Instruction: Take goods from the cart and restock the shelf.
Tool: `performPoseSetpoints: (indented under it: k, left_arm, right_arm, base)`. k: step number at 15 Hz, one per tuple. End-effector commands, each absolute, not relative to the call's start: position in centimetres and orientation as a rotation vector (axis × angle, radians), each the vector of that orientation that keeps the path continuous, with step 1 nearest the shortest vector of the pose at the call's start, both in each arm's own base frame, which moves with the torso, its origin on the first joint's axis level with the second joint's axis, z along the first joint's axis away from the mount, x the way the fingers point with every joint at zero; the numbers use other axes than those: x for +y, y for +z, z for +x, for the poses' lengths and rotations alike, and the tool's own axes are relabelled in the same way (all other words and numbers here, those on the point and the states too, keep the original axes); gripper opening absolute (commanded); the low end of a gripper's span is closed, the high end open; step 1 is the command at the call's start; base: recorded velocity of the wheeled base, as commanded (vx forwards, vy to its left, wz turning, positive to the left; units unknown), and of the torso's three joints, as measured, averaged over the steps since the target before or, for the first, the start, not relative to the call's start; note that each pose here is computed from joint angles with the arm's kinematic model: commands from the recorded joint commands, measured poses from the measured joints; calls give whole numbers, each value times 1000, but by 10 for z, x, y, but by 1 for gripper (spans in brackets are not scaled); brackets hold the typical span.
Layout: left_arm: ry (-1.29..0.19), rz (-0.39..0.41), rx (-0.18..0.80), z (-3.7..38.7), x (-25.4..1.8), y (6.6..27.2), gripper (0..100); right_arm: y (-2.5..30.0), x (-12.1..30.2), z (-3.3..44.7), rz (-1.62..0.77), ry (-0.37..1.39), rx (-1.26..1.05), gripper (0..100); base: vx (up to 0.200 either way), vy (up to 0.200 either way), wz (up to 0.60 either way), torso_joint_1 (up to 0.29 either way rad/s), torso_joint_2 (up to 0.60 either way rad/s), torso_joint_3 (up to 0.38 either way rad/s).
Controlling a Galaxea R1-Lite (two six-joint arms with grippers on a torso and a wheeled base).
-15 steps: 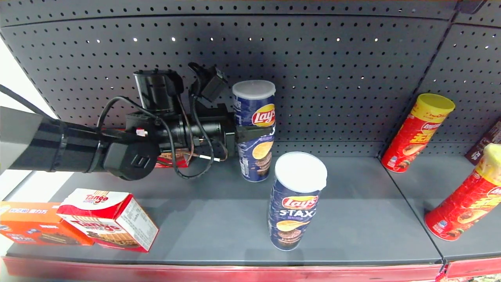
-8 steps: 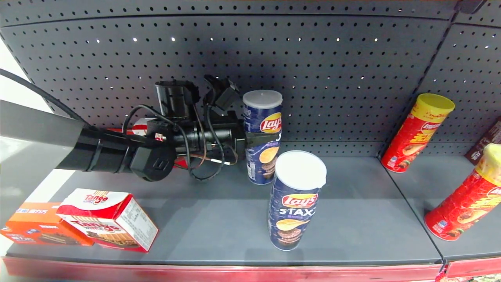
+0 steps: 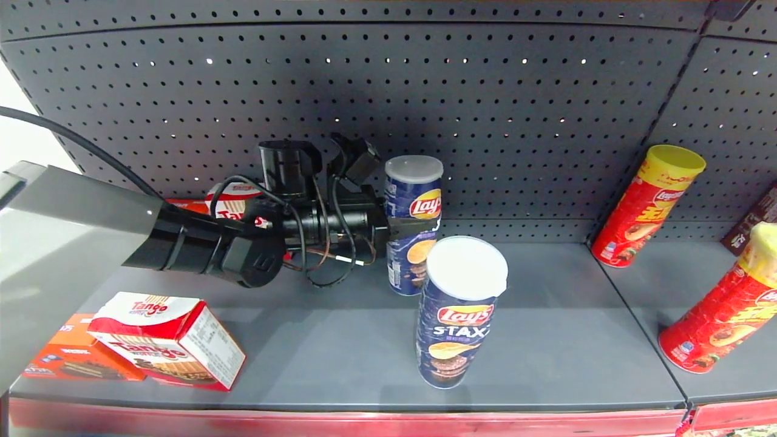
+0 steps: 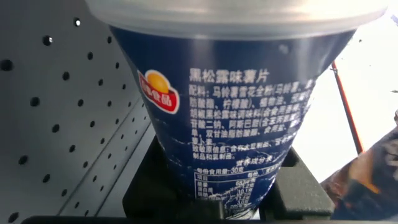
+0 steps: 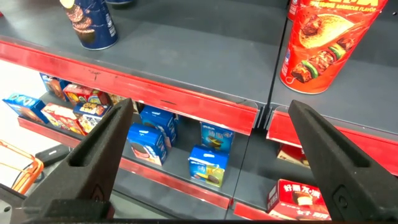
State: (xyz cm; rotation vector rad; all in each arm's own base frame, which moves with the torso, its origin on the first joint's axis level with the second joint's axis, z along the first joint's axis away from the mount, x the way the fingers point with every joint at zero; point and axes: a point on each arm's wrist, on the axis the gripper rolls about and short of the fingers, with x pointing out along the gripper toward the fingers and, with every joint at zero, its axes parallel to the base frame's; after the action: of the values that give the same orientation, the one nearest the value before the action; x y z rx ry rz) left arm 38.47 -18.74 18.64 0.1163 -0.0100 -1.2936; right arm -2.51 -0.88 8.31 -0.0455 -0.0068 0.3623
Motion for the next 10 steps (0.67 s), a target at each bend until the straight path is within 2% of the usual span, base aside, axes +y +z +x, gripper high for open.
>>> performPoseSetpoints:
  k: [1, 10]
  left_arm:
    - [-1298, 114, -3, 386, -190, 183, 0]
    - [-1302, 118, -20, 389, -194, 176, 0]
  right_arm:
    - [83, -9, -25, -48, 364, -6, 100]
    - [83, -9, -25, -46, 364, -5, 100]
  base:
    - [0, 0, 0, 0, 0, 0]
    - [0, 0, 0, 0, 0, 0]
